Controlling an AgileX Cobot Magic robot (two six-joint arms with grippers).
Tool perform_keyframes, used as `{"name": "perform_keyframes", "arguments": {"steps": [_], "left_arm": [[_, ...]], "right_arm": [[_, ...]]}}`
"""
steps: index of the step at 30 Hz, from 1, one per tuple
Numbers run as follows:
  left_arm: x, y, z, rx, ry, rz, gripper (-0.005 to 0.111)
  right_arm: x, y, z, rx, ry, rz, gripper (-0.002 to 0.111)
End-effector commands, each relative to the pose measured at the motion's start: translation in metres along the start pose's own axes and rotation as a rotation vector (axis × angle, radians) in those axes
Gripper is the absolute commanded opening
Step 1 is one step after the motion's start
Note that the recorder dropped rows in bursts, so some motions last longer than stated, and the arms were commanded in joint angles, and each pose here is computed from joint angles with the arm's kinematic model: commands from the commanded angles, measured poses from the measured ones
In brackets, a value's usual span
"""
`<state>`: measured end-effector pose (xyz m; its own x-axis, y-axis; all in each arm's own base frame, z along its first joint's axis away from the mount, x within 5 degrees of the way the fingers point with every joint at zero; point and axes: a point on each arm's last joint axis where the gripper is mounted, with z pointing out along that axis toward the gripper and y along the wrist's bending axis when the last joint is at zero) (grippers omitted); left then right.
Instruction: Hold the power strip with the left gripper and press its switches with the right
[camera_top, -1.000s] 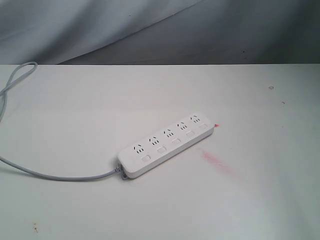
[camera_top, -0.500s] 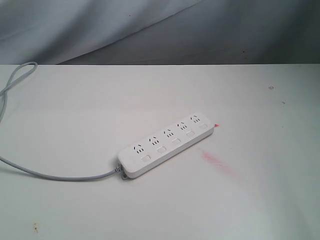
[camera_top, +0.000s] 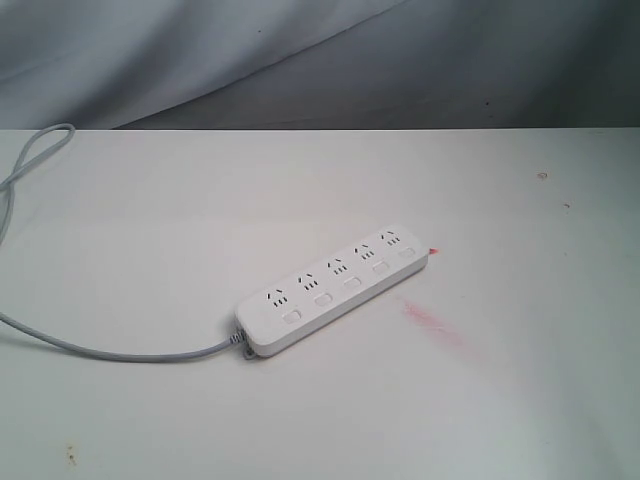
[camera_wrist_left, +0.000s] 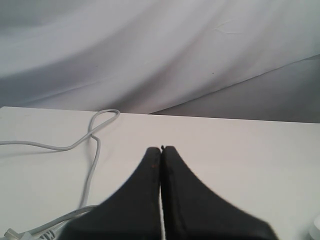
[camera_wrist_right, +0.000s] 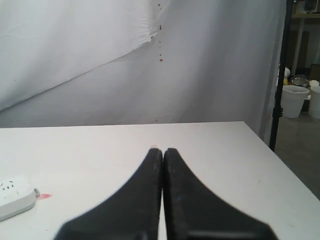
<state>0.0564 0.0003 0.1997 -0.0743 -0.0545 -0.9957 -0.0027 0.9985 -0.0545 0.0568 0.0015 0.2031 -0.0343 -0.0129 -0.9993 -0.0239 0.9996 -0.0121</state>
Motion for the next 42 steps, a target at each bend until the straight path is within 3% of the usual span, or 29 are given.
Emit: {"name": "perform_keyframes", "arguments": {"steps": [1, 10, 15, 33, 42], "left_arm": [[0.0007, 0.0000, -0.0001, 0.000, -0.006, -0.003, 0.000], [0.0007, 0.0000, -0.0001, 0.000, -0.006, -0.003, 0.000], [0.0007, 0.0000, -0.0001, 0.000, -0.006, -0.005, 0.000], [0.0007, 0.0000, -0.0001, 0.000, -0.006, -0.005, 0.000], [0.0007, 0.0000, -0.0001, 0.000, -0.006, -0.005, 0.000]], "right_arm": [[-0.0001, -0.0003, -0.0003, 0.006, -0.012, -0.044, 0.000], [-0.0001, -0.0003, -0.0003, 0.006, -0.012, -0.046, 0.000], [0.0001, 0.0005, -0.0003, -0.004, -0.010, 0.043, 0.000], [0.0009, 0.0069, -0.0008, -0.118, -0.002, -0.006, 0.000], [0.0009, 0.0069, -0.0008, -0.118, -0.002, -0.003, 0.000]]}}
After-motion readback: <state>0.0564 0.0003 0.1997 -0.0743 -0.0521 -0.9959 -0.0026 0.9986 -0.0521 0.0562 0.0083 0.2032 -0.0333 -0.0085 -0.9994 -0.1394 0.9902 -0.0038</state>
